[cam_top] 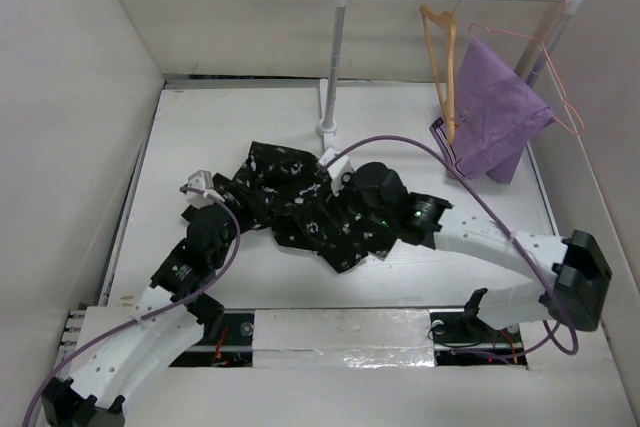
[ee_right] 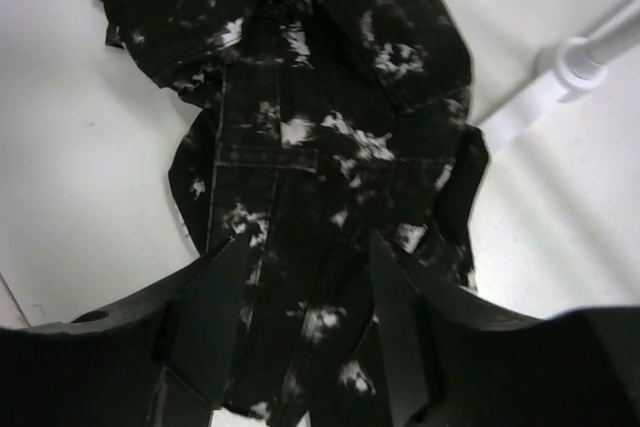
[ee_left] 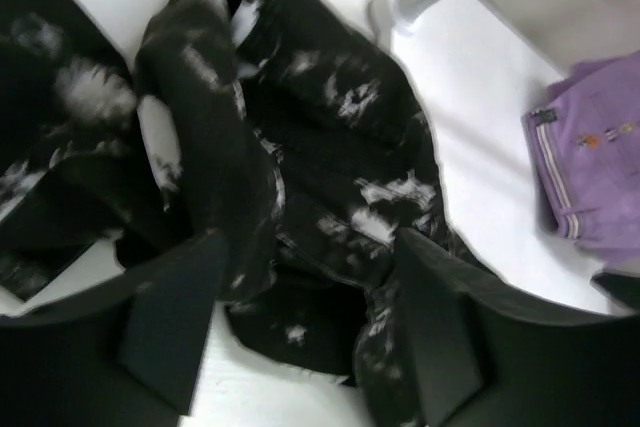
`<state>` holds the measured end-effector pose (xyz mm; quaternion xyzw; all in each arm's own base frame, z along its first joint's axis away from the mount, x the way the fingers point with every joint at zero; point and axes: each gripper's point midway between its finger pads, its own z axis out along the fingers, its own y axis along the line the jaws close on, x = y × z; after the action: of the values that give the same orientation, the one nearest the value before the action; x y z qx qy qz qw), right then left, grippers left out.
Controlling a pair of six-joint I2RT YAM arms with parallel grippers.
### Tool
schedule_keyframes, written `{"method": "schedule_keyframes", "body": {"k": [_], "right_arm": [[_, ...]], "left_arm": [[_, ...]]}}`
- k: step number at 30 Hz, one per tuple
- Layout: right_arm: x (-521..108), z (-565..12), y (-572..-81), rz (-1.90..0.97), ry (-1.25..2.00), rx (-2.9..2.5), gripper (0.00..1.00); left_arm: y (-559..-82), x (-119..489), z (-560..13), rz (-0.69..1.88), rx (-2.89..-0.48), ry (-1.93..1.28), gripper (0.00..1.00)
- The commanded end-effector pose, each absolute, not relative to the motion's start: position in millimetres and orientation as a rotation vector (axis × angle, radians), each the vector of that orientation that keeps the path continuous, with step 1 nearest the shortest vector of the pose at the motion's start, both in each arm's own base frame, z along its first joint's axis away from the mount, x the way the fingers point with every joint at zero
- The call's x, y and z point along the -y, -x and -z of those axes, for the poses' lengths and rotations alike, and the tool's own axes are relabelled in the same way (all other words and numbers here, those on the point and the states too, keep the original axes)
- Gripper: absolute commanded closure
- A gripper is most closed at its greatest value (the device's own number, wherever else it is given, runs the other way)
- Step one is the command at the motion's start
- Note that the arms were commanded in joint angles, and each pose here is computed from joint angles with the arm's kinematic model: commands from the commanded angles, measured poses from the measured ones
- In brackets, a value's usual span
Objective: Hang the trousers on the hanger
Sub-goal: Flatten out the trousers at the center of the board.
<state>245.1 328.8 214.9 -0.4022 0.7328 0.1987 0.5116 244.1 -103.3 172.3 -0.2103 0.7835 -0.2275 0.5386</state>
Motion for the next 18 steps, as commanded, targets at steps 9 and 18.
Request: {"method": "schedule_keyframes", "body": {"k": [9,18], "right_arm": [[-417,-184,-265,-0.513,1.176,-1.715,0.28],[-433,-141,-272,-0.461,1.235,-1.781,0.31]], "left_arm": [[-237,88,-118,0.433,-1.954,0.620,0.25],[-244,88,-94,0.400,-1.970,0.659,0.31]]}}
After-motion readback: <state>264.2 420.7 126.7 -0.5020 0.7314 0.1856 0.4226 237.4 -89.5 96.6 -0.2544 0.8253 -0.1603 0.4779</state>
